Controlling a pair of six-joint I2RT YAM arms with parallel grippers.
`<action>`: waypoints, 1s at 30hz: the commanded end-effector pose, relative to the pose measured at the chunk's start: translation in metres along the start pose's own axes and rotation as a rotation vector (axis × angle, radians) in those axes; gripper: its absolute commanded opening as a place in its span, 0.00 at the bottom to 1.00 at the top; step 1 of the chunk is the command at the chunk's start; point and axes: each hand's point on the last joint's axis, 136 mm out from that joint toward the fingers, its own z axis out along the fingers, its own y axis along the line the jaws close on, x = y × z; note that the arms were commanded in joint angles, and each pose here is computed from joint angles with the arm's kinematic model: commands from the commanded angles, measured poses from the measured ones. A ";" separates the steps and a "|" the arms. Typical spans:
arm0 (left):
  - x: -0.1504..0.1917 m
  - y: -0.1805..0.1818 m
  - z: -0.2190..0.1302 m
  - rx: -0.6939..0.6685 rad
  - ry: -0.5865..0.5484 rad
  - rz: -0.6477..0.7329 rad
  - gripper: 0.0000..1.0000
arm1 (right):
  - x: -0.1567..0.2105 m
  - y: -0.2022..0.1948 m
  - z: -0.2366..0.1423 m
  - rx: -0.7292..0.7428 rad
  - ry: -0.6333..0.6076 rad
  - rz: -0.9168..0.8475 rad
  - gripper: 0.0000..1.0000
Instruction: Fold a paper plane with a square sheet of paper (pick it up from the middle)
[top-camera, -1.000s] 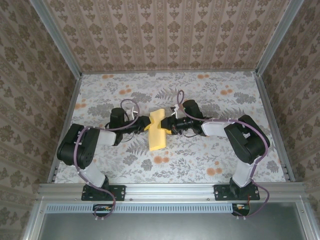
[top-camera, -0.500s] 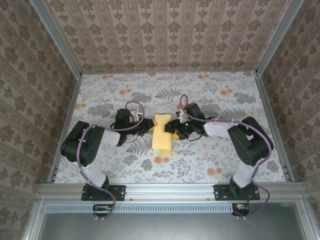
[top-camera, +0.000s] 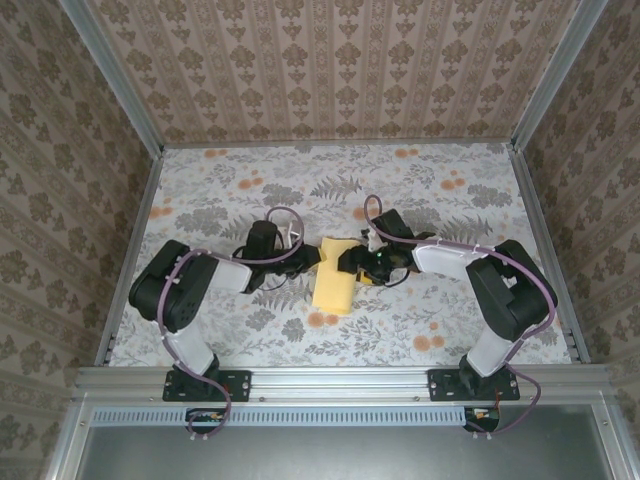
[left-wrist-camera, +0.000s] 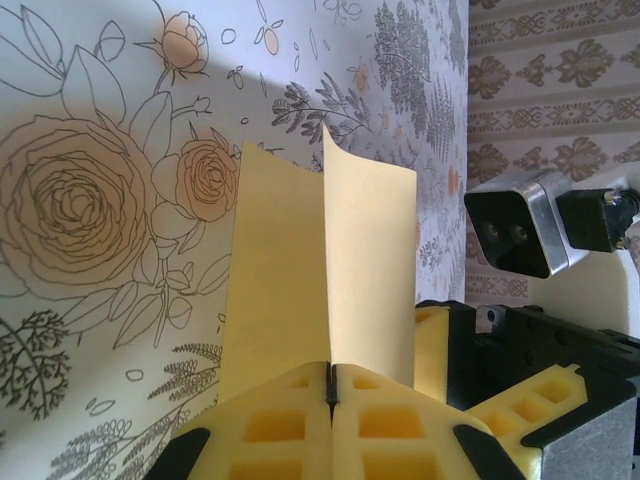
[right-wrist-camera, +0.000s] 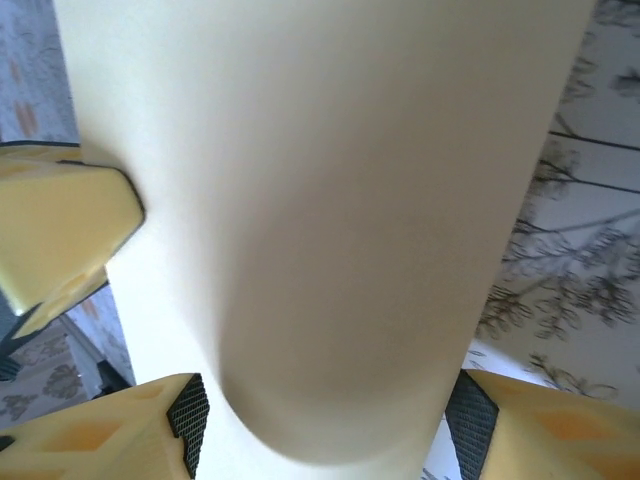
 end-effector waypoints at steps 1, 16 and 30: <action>-0.003 -0.002 0.008 -0.003 -0.004 0.032 0.00 | 0.002 -0.017 -0.008 0.086 -0.015 0.027 0.68; 0.003 -0.004 0.028 -0.001 0.036 0.034 0.00 | 0.008 -0.034 -0.006 0.126 -0.037 0.107 0.62; -0.012 -0.014 0.006 -0.108 -0.061 0.049 0.40 | 0.021 -0.082 -0.001 0.348 0.016 0.147 0.47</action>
